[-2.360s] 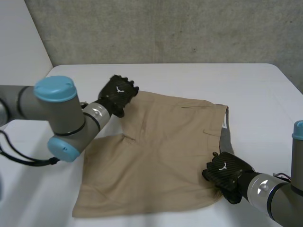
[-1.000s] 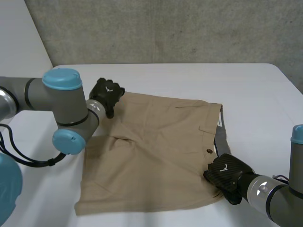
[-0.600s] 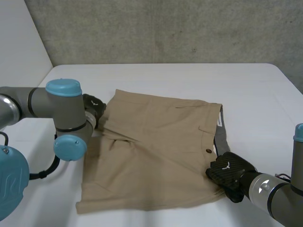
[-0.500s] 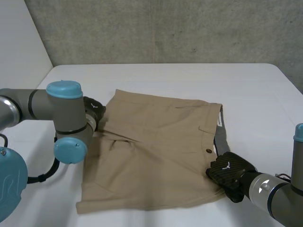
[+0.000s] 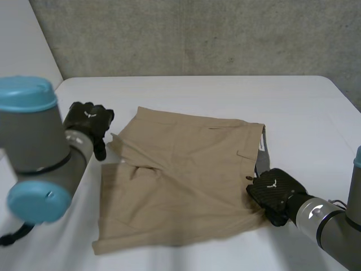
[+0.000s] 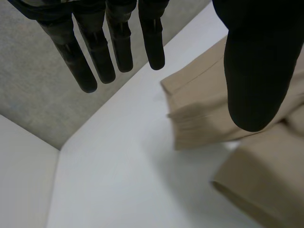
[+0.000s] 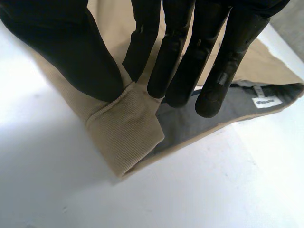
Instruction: Fold the shorts.
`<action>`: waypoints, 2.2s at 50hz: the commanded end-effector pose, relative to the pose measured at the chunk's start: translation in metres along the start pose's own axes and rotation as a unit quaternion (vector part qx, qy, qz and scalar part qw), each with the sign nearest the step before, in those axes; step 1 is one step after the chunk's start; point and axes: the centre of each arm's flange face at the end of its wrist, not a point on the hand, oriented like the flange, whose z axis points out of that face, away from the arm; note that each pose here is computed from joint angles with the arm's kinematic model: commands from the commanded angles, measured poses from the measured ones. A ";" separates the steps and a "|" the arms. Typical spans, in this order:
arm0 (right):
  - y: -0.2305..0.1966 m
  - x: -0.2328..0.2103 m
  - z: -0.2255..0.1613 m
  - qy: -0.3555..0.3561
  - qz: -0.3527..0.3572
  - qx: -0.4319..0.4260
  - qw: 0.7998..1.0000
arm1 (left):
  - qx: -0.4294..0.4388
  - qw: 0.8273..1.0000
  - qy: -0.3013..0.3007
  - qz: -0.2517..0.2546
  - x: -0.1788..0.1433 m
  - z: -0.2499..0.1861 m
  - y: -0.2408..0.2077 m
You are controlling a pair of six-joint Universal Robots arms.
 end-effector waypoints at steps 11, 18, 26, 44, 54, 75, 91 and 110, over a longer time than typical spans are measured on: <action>-0.002 0.005 0.007 0.029 0.047 0.029 0.998 | -0.111 0.988 0.103 0.014 0.028 -0.128 0.067; -0.003 0.004 0.007 0.028 0.047 0.030 0.998 | -0.132 0.983 0.122 0.024 0.038 -0.135 0.083; -0.001 0.002 0.006 0.026 0.048 0.027 0.998 | -0.143 0.981 0.128 0.030 0.054 -0.116 0.098; -0.003 0.007 0.005 0.031 0.057 0.023 0.998 | -0.100 0.988 0.119 0.018 0.063 -0.093 0.086; -0.007 0.007 -0.014 0.005 0.066 -0.004 0.998 | -0.070 0.993 0.096 0.005 0.055 -0.083 0.071; -0.006 0.006 -0.012 0.027 0.046 0.024 0.998 | -0.054 0.996 0.069 -0.013 0.042 -0.063 0.058; 0.010 -0.003 0.004 0.016 0.028 0.005 0.999 | -0.044 0.998 0.047 -0.026 0.031 -0.051 0.049; -0.024 0.017 -0.057 0.033 -0.036 -0.018 0.999 | -0.083 0.988 0.117 0.055 0.038 -0.117 0.054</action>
